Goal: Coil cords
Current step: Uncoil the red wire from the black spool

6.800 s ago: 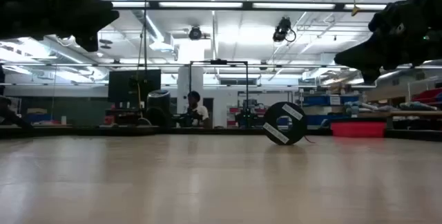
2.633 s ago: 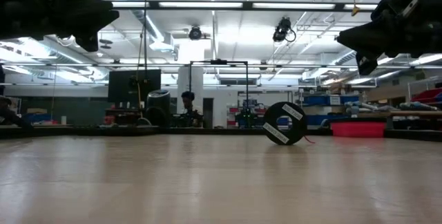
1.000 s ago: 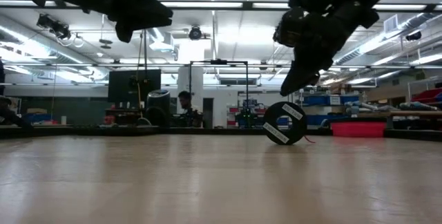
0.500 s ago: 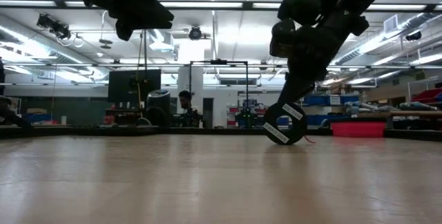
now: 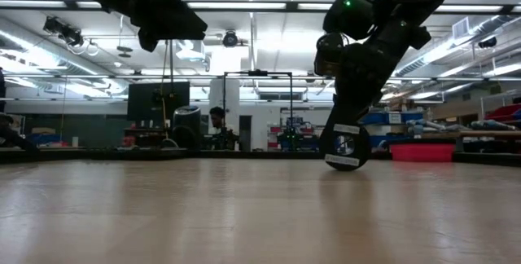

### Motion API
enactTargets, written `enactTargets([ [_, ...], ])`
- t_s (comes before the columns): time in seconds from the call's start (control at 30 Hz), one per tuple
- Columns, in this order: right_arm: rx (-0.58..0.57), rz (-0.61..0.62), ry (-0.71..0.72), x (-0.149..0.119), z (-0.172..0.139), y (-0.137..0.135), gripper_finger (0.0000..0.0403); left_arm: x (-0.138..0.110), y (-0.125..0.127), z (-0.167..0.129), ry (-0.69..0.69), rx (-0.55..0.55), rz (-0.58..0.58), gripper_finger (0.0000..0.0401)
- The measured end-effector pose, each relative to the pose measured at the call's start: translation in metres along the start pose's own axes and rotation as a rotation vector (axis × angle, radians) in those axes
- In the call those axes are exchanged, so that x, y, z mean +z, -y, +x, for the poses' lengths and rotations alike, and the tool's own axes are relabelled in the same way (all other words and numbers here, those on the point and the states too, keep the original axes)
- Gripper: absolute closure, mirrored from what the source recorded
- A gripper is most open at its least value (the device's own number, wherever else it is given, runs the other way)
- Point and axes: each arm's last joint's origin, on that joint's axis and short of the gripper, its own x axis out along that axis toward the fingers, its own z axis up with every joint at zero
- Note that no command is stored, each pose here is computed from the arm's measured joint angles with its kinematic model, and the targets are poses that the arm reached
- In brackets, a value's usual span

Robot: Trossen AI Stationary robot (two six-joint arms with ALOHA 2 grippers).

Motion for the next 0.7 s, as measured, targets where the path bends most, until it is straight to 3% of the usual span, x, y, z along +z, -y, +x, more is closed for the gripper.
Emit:
enactTargets([
  [0.13, -0.001, 0.001, -0.004, -0.0005, 0.0, 0.0001, 0.0328, -0.0001, -0.0001, -0.0001, -0.002, 0.001, 0.007, 0.0279],
  [0.3, -0.01, 0.002, -0.055, -0.0055, -0.0001, 0.0016, 0.0394, -0.0009, -0.0003, -0.0001, -0.009, 0.003, 0.012, 0.0279],
  [0.7, -0.03, -0.016, -0.025, -0.0027, -0.0001, 0.0025, 0.04, -0.0016, -0.0005, -0.0001, -0.015, 0.005, 0.015, 0.0279],
])
